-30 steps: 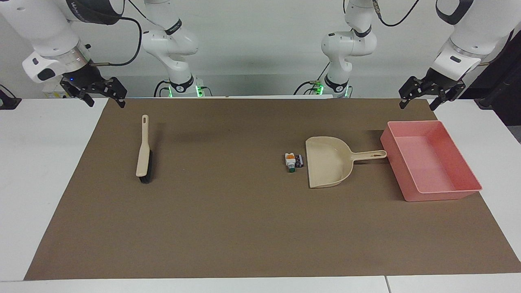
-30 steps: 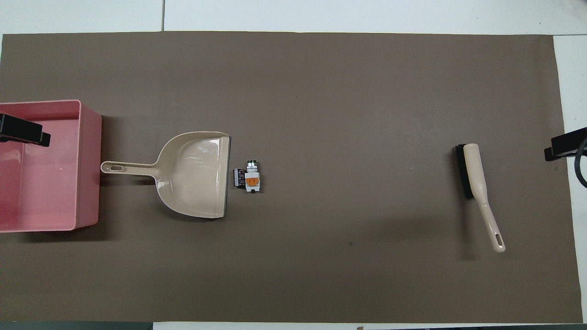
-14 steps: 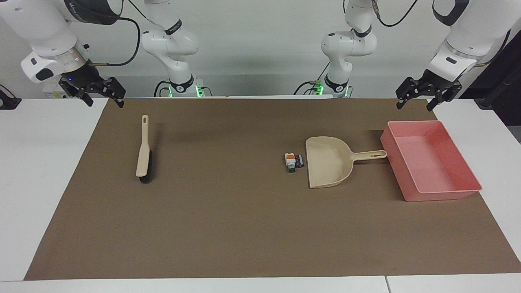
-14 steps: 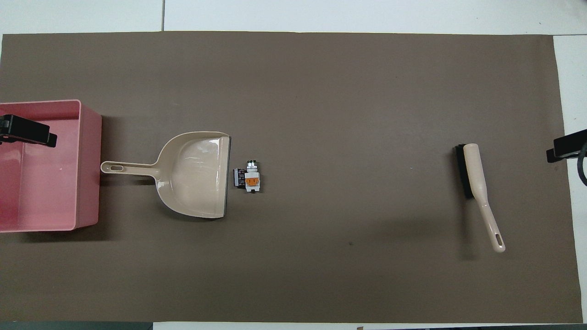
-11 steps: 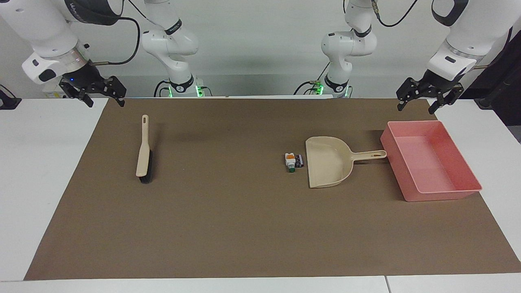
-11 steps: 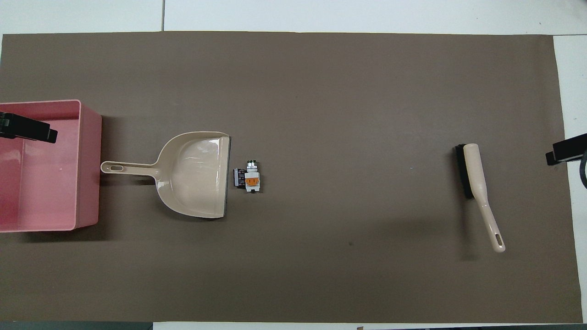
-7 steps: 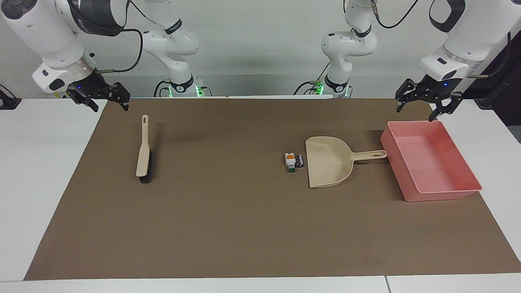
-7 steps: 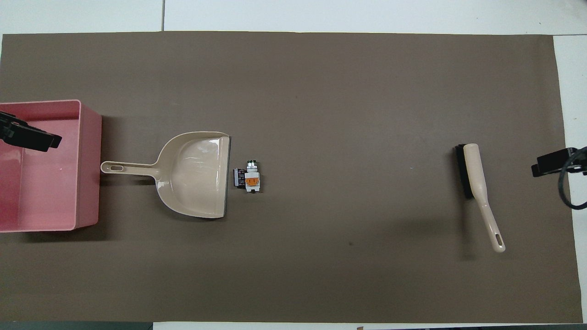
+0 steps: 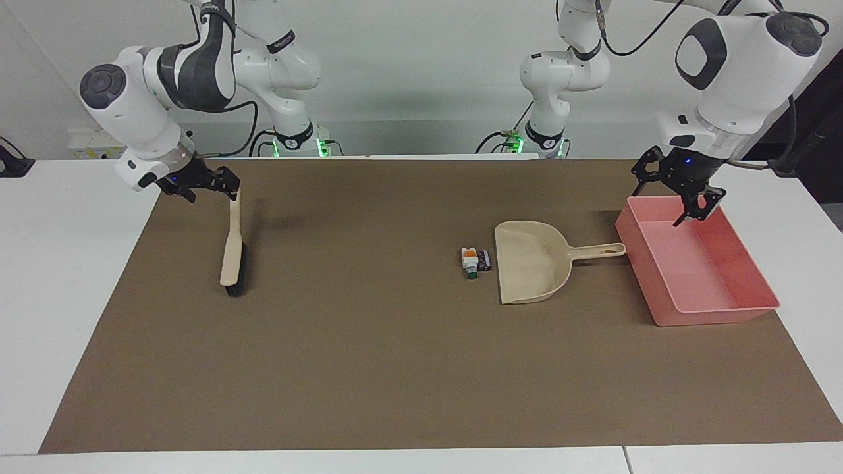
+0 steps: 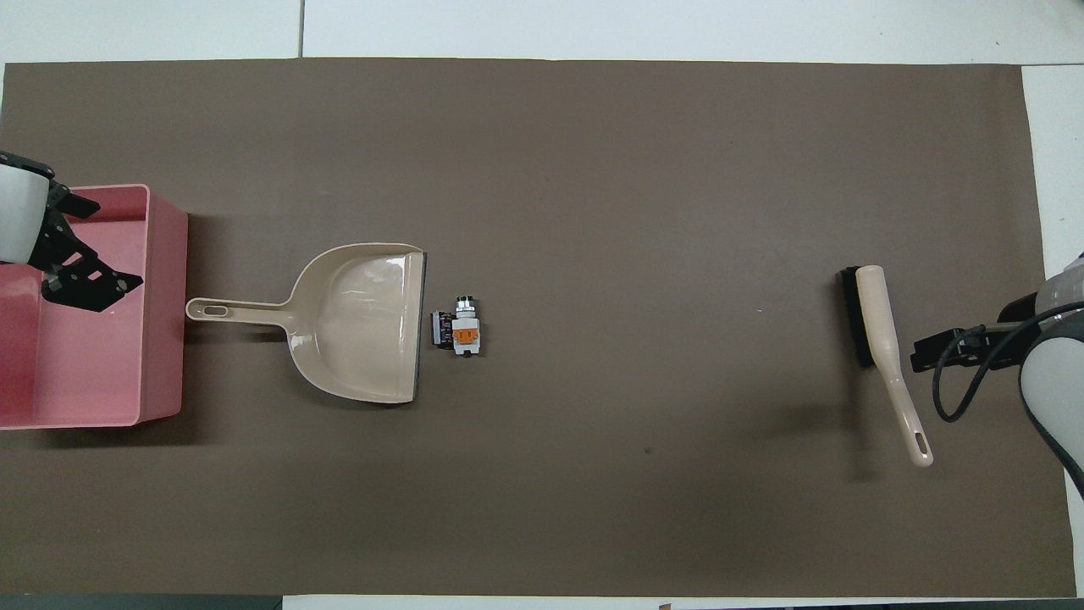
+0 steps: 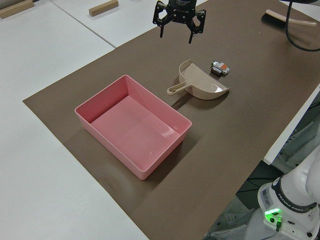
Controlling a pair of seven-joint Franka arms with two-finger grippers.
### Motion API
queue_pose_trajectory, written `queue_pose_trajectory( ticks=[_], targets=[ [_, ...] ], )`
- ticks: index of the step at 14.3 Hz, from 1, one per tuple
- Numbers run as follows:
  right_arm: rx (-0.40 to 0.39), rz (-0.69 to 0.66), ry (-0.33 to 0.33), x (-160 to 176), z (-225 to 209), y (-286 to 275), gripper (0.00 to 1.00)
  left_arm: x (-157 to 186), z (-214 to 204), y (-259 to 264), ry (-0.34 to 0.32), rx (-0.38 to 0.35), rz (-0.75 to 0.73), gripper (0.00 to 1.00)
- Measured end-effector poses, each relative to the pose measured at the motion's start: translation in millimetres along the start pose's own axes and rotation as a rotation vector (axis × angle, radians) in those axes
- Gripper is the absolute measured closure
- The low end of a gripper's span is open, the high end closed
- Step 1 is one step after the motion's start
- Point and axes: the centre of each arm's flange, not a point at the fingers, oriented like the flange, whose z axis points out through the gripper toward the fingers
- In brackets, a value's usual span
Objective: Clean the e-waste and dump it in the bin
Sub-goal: 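Grasp the dustpan handle with the left gripper while the right gripper reaches the brush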
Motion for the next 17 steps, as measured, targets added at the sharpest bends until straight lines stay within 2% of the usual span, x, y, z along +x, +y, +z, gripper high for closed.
queue_pose_trajectory(
  ticks=[5, 8, 11, 14, 17],
  targets=[
    [0.002, -0.02, -0.004, -3.5, 54.5, 4.0, 0.0, 5.3, 65.6, -1.5, -0.013, -0.035, 0.226, 0.04],
    [0.004, -0.018, -0.005, -7.6, 74.6, 5.4, 0.0, 27.2, 105.7, 16.0, -0.014, -0.038, 0.315, 0.04],
    [0.003, -0.032, 0.009, -12.1, 97.3, 7.3, 0.0, 38.5, 130.1, 30.6, -0.017, -0.045, 0.35, 0.03],
    [0.006, -0.05, -0.004, -17.6, 112.0, 7.6, 0.02, 34.3, 155.4, 37.0, -0.021, -0.052, 0.351, 0.03],
    [0.007, -0.079, -0.008, -18.7, 114.4, 7.4, 0.09, 30.0, 173.8, 40.2, -0.014, -0.026, 0.347, 0.03]
  ],
)
